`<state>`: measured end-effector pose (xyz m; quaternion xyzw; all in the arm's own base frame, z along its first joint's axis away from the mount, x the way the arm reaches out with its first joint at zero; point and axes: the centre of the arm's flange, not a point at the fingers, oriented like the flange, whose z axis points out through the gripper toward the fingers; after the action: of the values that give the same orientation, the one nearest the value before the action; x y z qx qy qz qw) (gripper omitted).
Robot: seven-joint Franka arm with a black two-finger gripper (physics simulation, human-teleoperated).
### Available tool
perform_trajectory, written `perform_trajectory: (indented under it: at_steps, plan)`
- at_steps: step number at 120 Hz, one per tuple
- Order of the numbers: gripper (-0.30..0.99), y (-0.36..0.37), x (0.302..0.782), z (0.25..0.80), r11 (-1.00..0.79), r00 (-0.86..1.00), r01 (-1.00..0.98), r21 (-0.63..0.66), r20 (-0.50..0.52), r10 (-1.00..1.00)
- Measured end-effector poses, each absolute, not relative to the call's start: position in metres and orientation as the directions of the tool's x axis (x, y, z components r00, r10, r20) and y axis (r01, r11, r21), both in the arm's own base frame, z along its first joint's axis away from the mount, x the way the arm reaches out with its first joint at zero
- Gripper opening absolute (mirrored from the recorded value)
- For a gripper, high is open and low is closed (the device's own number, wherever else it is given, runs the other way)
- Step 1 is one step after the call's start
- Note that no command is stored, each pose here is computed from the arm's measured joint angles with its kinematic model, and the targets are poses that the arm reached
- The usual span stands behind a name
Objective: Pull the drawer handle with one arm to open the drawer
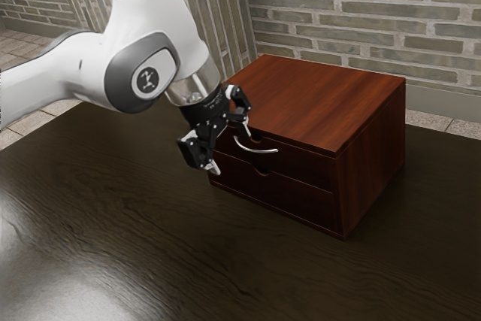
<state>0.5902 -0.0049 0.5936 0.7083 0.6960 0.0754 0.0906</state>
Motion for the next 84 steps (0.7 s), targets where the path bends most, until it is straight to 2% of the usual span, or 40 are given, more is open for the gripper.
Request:
perform_trajectory:
  at_steps: [22,46,84]
  plan:
    - [0.69,-0.003,0.592,0.585,-0.017,0.022,0.973,0.231,-0.020,1.000]
    - [0.57,0.002,0.596,0.582,-0.018,0.021,0.970,0.242,-0.011,1.000]
    - [0.52,0.018,0.606,0.568,-0.014,0.015,0.971,0.237,-0.003,1.000]
